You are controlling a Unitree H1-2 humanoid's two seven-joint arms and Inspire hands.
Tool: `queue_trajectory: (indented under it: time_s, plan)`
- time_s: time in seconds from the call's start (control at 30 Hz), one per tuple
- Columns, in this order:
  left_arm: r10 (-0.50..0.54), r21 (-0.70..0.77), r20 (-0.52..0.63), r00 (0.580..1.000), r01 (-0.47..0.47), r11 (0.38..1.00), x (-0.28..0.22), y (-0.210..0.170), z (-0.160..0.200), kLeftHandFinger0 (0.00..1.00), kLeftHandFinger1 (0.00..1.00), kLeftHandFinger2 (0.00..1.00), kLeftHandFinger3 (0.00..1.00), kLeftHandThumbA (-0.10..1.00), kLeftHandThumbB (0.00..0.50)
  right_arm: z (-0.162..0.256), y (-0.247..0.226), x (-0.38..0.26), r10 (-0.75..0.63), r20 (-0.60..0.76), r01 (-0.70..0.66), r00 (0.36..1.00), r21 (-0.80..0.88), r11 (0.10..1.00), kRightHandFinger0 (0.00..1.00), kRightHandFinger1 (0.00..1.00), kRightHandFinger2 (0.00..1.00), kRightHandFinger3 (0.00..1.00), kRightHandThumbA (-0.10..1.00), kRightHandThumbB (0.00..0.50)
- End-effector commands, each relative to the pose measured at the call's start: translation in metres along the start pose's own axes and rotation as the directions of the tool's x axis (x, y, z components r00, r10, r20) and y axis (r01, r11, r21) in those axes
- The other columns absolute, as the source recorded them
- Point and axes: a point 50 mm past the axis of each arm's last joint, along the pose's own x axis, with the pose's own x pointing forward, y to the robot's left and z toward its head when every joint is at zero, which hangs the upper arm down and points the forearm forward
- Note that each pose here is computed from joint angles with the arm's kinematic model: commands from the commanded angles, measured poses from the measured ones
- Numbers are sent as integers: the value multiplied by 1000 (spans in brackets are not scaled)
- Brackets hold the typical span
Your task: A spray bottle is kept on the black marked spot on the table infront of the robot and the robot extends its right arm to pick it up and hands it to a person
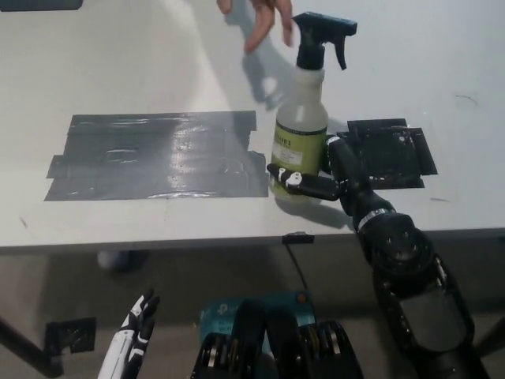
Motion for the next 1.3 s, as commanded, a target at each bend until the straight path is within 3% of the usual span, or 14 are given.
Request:
queue_trajectory:
  time_s: [0.0,0.47,0.6,0.63,0.67,0.7,0.73,0.77,0.8,0.9,1.07,1.2,1.27]
  plan:
    - [-2,18,47,999,2,1000,3,5,11,1000,1000,1000,1000,1000,287,65,9,18,100,112,-112,989,103,988,0,381,750,787,-100,110]
    - [-20,52,64,998,17,999,11,5,18,1000,1000,1000,1000,1000,298,99,24,35,92,186,-119,978,137,983,27,508,819,817,-100,102]
    - [-20,44,63,998,17,999,14,7,19,1000,1000,1000,1000,1000,305,107,29,39,109,202,-135,973,119,984,27,525,836,828,-100,129]
    - [-20,41,61,998,18,999,14,7,18,1000,1000,1000,1000,1000,304,107,30,39,111,196,-135,974,116,984,61,541,850,886,-72,168]
    - [-21,40,60,998,18,999,14,7,18,1000,1000,1000,1000,1000,304,107,31,39,111,194,-135,975,116,984,61,541,850,886,-72,168]
    - [-23,37,59,998,21,999,15,7,18,1000,1000,1000,1000,1000,302,107,31,38,135,174,-154,975,99,983,492,941,1000,1000,329,375]
    - [-26,36,59,998,24,999,16,7,19,1000,1000,1000,1000,1000,302,107,31,36,163,159,-179,974,86,980,596,984,1000,1000,369,366]
    - [-28,40,61,998,25,999,16,8,19,1000,1000,1000,1000,1000,294,103,30,35,222,150,-235,963,75,969,1000,1000,1000,1000,495,473]
    - [-29,46,65,997,26,999,16,8,19,1000,1000,1000,1000,1000,289,97,28,33,293,144,-304,945,59,951,1000,1000,1000,1000,572,499]
    - [-31,44,68,997,28,999,16,9,20,1000,1000,1000,1000,1000,279,87,24,29,316,150,-322,937,17,947,1000,1000,1000,1000,649,500]
    - [-30,48,56,998,27,999,16,8,19,1000,1000,1000,1000,1000,303,82,-3,9,263,177,-263,948,-24,964,1000,1000,1000,1000,719,500]
    - [-27,44,64,998,25,999,15,8,19,1000,1000,1000,1000,1000,287,85,-34,-21,182,250,-153,951,-130,980,1000,1000,1000,1000,871,500]
    - [-25,39,64,998,23,999,15,7,19,1000,1000,1000,1000,1000,290,89,-56,-48,144,307,-102,941,-150,983,1000,1000,1000,1000,875,495]
